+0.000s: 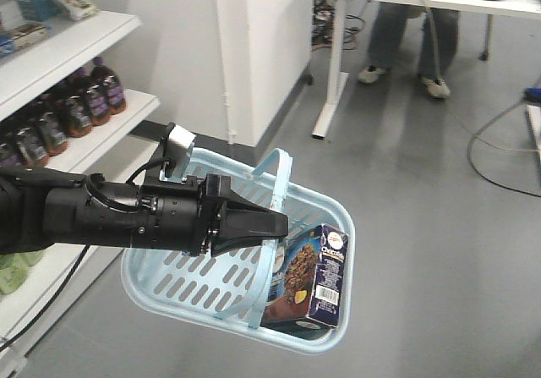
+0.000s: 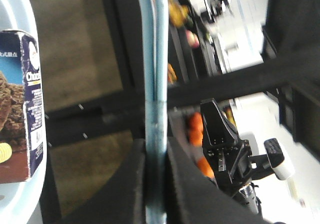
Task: Left arm holds basket, right arm returns cookies
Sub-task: 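Keep holding the basket with the left gripper while turning toward shelves, then drive up to the shelf with yellow bottles, basket in left gripper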
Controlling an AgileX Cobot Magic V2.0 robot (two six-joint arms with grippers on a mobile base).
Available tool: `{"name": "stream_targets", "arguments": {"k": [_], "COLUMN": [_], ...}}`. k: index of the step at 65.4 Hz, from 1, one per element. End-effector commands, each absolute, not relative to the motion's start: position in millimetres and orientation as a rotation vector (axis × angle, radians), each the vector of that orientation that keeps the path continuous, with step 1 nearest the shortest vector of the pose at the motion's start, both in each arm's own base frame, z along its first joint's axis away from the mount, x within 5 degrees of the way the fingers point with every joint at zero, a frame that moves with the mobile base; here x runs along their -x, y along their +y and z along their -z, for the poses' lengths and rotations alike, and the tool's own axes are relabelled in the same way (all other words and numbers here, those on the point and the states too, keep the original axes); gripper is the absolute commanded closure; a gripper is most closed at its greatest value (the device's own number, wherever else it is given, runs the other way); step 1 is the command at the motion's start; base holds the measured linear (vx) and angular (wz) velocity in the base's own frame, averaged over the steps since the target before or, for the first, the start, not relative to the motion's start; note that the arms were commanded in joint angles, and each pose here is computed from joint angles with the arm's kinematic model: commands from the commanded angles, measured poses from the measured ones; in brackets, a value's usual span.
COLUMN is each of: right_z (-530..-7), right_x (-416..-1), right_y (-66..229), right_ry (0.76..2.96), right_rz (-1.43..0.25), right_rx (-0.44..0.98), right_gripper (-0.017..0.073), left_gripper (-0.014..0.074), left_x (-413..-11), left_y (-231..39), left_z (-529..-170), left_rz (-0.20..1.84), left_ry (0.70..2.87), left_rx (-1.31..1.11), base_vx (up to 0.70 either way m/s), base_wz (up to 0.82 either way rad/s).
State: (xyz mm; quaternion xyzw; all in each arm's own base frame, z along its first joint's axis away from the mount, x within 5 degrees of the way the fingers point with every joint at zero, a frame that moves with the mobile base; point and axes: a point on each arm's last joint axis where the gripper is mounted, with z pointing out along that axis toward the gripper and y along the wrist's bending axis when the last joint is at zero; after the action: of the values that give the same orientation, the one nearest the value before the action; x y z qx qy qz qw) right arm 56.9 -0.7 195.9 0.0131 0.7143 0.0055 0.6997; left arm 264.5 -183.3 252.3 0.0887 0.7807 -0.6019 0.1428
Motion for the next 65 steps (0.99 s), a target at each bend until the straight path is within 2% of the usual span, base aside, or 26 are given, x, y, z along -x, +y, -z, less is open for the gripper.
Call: {"name": "stream_targets", "arguments": {"k": [1, 65], "right_z": [-202.3, -202.3], "right_x": [-56.0, -56.0], "right_y": [-0.8, -0.8], "right_ry": [1.512, 1.512], "right_rz": [0.002, 0.002], "right_rx": [-0.018, -0.018], "right_gripper": [0.0563, 0.0563], "left_gripper": [0.0599, 0.0599], "left_x": [-260.7, -260.7], "left_y": [-184.7, -184.7], "left_z": [-288.4, -288.4], "left_rz": [1.882, 1.882], "left_ry": [2.057, 2.057], "left_rx": [-0.262, -0.262], "base_vx": [0.36, 0.29], "base_wz": [0.81, 0.80]}}
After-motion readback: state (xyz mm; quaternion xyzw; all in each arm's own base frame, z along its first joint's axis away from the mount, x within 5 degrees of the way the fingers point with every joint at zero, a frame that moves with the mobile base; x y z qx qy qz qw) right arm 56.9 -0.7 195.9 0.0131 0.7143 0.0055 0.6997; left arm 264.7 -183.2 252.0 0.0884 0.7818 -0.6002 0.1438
